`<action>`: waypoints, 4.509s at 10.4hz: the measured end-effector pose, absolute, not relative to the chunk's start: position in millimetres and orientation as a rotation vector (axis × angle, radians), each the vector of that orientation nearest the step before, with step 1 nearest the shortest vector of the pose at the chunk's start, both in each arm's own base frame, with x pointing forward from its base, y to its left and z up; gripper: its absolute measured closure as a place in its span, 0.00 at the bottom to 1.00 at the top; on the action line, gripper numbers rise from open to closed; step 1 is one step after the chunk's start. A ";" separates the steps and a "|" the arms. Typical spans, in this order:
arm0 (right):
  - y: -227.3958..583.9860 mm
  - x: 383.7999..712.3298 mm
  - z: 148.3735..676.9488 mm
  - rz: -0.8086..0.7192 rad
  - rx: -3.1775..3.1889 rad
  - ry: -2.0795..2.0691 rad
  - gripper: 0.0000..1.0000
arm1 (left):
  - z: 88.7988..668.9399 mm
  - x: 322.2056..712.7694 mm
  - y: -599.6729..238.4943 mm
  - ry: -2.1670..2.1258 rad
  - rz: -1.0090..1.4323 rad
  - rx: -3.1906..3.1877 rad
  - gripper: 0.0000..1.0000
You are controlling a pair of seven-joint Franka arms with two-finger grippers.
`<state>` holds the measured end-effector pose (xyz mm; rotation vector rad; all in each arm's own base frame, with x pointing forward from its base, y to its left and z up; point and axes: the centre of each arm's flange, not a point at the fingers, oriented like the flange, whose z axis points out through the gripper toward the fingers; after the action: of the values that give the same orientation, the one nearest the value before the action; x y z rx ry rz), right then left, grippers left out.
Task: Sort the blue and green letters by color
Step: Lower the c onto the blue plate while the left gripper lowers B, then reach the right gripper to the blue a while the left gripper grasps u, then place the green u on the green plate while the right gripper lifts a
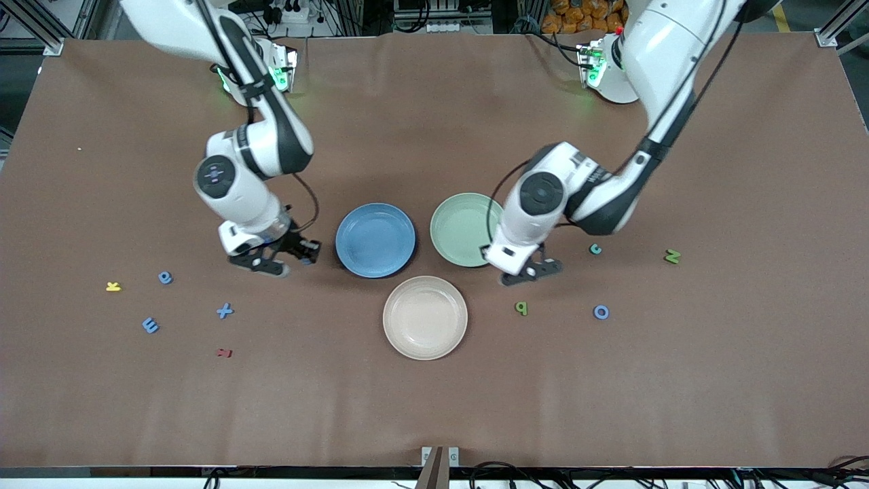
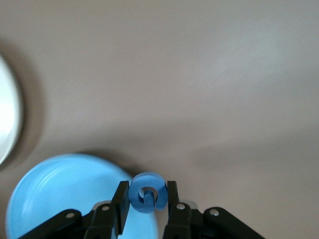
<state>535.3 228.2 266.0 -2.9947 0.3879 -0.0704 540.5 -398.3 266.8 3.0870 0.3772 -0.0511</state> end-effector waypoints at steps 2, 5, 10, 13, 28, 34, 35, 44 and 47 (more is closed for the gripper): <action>278.7 510.7 261.9 -0.050 -3.007 0.306 0.66 | 261.1 508.5 -438.6 0.365 -0.072 3.099 0.72; 323.1 490.9 249.6 -0.033 -3.025 0.218 0.51 | 241.6 487.4 -458.4 0.332 -0.118 3.118 0.43; 223.2 547.3 267.8 -0.027 -3.051 -0.049 0.00 | 263.2 518.2 -431.8 0.174 -0.073 3.135 0.00; 104.2 581.9 268.3 -0.064 -3.032 -0.389 0.00 | 282.7 570.1 -351.9 -0.250 -0.083 3.147 0.00; -178.1 584.4 193.4 -0.036 -3.164 -0.828 0.00 | 178.4 558.7 -262.5 -0.554 -0.140 3.074 0.20; -155.5 585.3 188.1 -0.041 -3.126 -0.842 0.00 | 176.0 558.8 -262.8 -0.549 -0.134 3.070 0.47; -149.9 582.9 185.6 -0.036 -3.116 -0.840 0.00 | 177.5 560.2 -261.5 -0.545 -0.129 3.072 0.62; -161.2 567.4 174.6 -0.076 -3.133 -0.789 0.34 | 268.0 532.4 -404.8 -0.115 0.043 3.039 0.73; -160.8 565.9 175.8 -0.111 -3.131 -0.724 0.73 | 253.5 476.9 -473.8 -0.024 -0.022 3.041 0.70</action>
<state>565.9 -160.8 175.8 -3.1305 -0.7239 -0.1110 476.9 -473.8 253.5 3.0414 -0.0236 -0.0223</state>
